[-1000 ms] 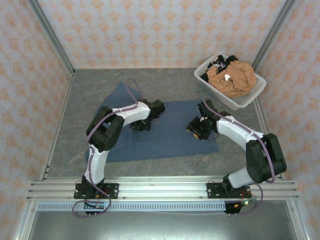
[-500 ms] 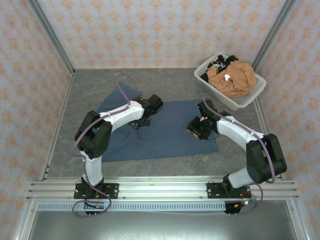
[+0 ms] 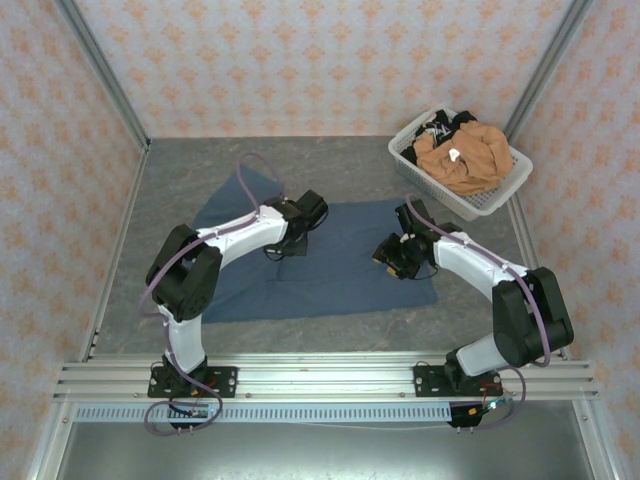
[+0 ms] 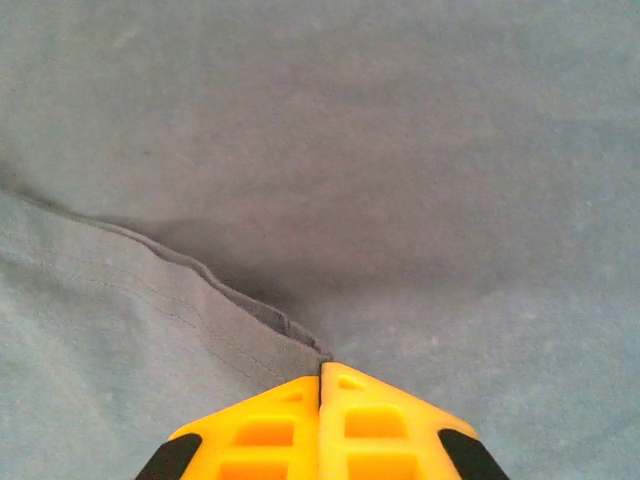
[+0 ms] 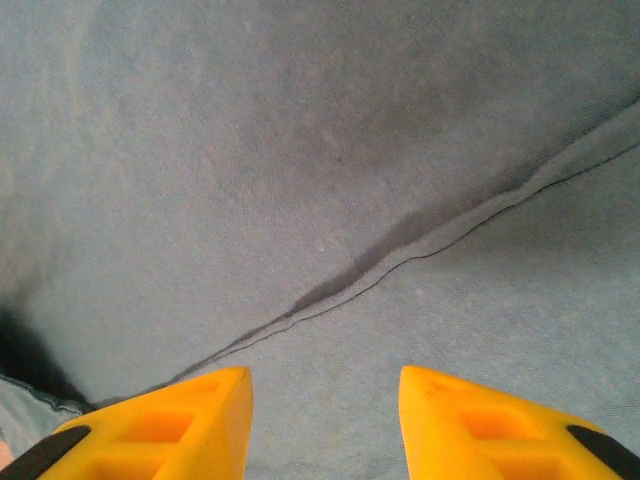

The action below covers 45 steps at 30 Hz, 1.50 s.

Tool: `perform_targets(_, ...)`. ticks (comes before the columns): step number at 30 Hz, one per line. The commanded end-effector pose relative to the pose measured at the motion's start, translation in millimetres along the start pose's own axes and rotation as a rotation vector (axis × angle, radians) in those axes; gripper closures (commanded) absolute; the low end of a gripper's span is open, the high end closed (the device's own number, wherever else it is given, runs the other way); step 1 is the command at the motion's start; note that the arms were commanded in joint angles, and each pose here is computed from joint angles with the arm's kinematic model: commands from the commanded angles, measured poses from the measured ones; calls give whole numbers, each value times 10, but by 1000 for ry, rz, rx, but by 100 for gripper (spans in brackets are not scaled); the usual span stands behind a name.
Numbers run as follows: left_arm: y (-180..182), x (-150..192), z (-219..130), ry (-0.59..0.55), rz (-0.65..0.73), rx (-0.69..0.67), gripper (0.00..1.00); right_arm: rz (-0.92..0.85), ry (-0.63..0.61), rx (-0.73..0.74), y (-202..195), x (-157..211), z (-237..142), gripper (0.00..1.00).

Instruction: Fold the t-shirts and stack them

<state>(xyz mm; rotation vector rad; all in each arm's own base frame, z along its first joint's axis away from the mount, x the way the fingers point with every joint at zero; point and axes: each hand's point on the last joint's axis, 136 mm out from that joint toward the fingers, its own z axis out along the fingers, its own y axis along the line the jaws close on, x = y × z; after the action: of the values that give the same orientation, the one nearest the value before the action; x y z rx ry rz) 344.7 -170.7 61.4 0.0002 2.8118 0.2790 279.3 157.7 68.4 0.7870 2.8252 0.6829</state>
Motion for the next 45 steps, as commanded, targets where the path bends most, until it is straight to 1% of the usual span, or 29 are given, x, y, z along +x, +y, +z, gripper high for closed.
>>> perform_targets(1,-96,12,-22,-20,37,34,100,-2,3,5,-24,33,8,57)
perform_targets(11,-160,35,10,-21,53,45,100,-1,2,9,-5,10,18,57)
perform_targets(14,-145,9,16,-21,61,24,100,1,1,16,-20,8,21,57)
perform_targets(15,-133,-3,15,-22,61,14,98,1,1,19,-26,12,17,57)
perform_targets(16,-119,-17,6,-25,62,3,90,1,-4,25,-36,6,11,57)
perform_targets(17,-98,-34,-7,-30,59,-7,79,3,-11,32,-49,-4,-3,57)
perform_targets(19,-28,-101,-113,-61,37,-28,50,3,-35,52,-85,-28,-51,55)
perform_targets(21,72,-171,-281,-105,-2,-44,35,0,-66,73,-129,-53,-116,54)
perform_targets(22,143,-194,-385,-125,-22,-47,33,2,-84,93,-173,-67,-155,54)
perform_targets(24,305,-167,-524,-125,-104,-52,33,6,-111,140,-287,-76,-216,54)
perform_targets(26,491,-40,-578,-87,-192,-49,35,19,-125,191,-432,-72,-250,55)
perform_targets(29,821,324,-450,37,-354,-50,44,71,-120,242,-655,-71,-244,58)
perform_targets(31,1048,595,-290,124,-472,-51,52,108,-109,292,-809,-81,-236,62)
perform_targets(34,1251,834,-36,209,-609,-27,60,120,-93,348,-937,-106,-201,66)
perform_targets(36,1331,909,96,243,-650,-35,62,121,-71,396,-1013,-105,-157,69)
perform_targets(40,1385,1024,331,294,-645,-81,65,158,-21,497,-1220,-19,-62,75)
perform_targets(45,1376,1111,528,340,-608,-128,66,239,16,562,-1475,188,-32,75)
